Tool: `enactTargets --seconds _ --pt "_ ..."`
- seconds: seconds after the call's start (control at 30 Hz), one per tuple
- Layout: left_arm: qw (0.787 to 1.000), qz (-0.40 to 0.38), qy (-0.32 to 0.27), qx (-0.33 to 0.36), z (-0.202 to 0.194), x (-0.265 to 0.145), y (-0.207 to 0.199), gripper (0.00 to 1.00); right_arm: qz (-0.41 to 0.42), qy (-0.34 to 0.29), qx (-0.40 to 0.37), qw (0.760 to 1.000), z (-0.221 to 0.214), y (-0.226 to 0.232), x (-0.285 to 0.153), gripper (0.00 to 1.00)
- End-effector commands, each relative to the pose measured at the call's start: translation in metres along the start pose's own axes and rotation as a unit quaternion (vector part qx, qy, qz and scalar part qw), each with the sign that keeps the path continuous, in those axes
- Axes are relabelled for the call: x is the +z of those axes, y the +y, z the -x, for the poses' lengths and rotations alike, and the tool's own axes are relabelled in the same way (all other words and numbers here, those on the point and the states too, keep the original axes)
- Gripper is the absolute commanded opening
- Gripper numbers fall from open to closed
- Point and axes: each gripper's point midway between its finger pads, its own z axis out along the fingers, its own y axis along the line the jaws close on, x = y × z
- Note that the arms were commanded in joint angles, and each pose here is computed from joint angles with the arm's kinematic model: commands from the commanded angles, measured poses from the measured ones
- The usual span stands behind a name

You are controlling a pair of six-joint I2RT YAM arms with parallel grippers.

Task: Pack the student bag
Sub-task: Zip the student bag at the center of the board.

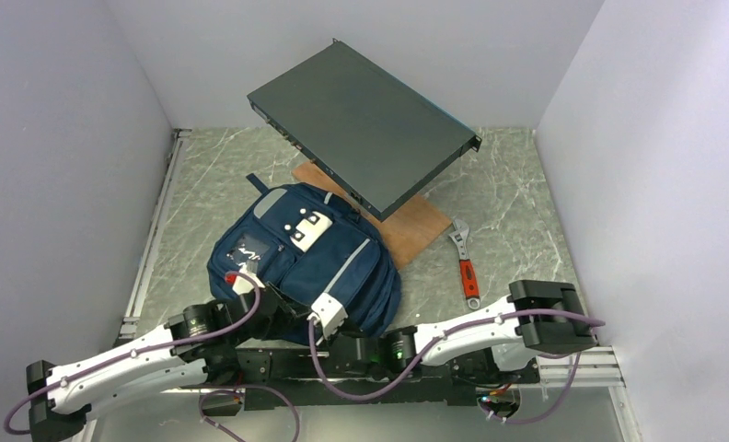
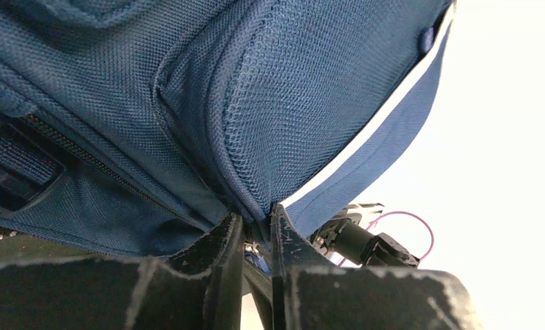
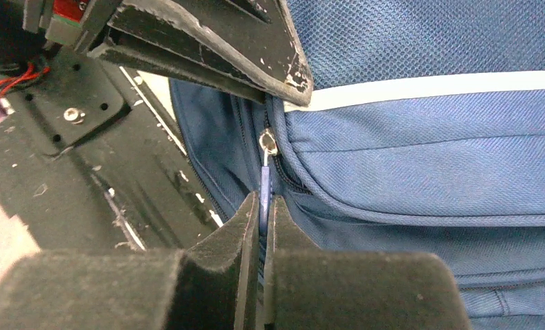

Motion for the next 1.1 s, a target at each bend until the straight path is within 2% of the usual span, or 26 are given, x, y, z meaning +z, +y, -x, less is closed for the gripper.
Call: enactTargets --seconds 0.0,0.03,0.13,0.2,0.33,0.43,0.53,0.63,0.67,0.73,0.77,0.8,0.83,0.87,0.9,0.97,1.0,1.07 --pt "0.989 0.018 -0.145 -0.029 0.057 -0.004 0.018 0.04 0.118 0.017 0.002 0.993 0.003 0.027 -0.027 0.00" --pt "0.987 0.017 -0.156 -0.029 0.062 -0.006 0.018 0.00 0.132 0.026 0.002 0.991 -0.002 0.029 -0.030 0.00" --pt "0.985 0.008 -0.170 -0.032 0.068 -0.007 0.019 0.00 0.158 0.057 -0.007 0.986 -0.013 0.036 -0.036 0.00" --pt "0.981 0.022 -0.191 -0.022 0.077 -0.013 0.027 0.00 0.140 0.092 -0.010 0.986 -0.026 0.029 -0.038 0.00" --pt "0.963 0.086 -0.256 -0.025 0.110 -0.050 0.054 0.00 0.010 0.144 0.003 0.990 -0.053 -0.031 -0.041 0.00" --pt "0.952 0.107 -0.286 -0.018 0.127 -0.076 0.062 0.00 -0.108 0.150 0.041 0.982 -0.062 -0.095 -0.049 0.00" --pt "0.948 0.116 -0.295 -0.012 0.133 -0.087 0.064 0.00 -0.190 0.108 0.100 0.971 -0.044 -0.141 -0.052 0.00" --pt "0.950 0.125 -0.287 -0.004 0.131 -0.090 0.065 0.00 -0.210 0.025 0.115 0.970 -0.011 -0.162 -0.043 0.00" --pt "0.953 0.120 -0.278 0.003 0.129 -0.092 0.060 0.00 -0.187 -0.010 0.125 0.974 0.006 -0.158 -0.034 0.00" --pt "0.964 0.088 -0.247 0.039 0.122 -0.096 0.039 0.00 -0.103 -0.056 0.090 0.989 0.030 -0.137 -0.026 0.00" --pt "0.970 0.059 -0.224 0.071 0.115 -0.098 0.021 0.14 -0.058 -0.074 0.068 0.993 0.038 -0.125 -0.026 0.00" --pt "0.973 0.021 -0.197 0.115 0.106 -0.101 0.001 0.35 -0.023 -0.086 0.061 0.994 0.042 -0.115 -0.026 0.00" --pt "0.971 -0.031 -0.163 0.170 0.092 -0.101 -0.023 0.52 -0.003 -0.091 0.058 0.994 0.043 -0.110 -0.026 0.00" --pt "0.963 -0.087 -0.135 0.218 0.077 -0.102 -0.047 0.69 0.016 -0.093 0.056 0.994 0.043 -0.106 -0.026 0.00" --pt "0.946 -0.131 -0.106 0.277 0.062 -0.102 -0.063 0.82 0.035 -0.094 0.056 0.993 0.044 -0.102 -0.026 0.00" --pt "0.917 -0.195 -0.059 0.343 0.033 -0.098 -0.088 0.98 0.069 -0.097 0.063 0.991 0.040 -0.094 -0.027 0.00" --pt "0.903 -0.206 -0.037 0.376 0.021 -0.094 -0.095 0.99 0.085 -0.101 0.072 0.989 0.040 -0.090 -0.027 0.00" --pt "0.880 -0.158 0.013 0.448 0.001 -0.068 -0.093 0.98 0.109 -0.105 0.086 0.985 0.041 -0.084 -0.029 0.00"
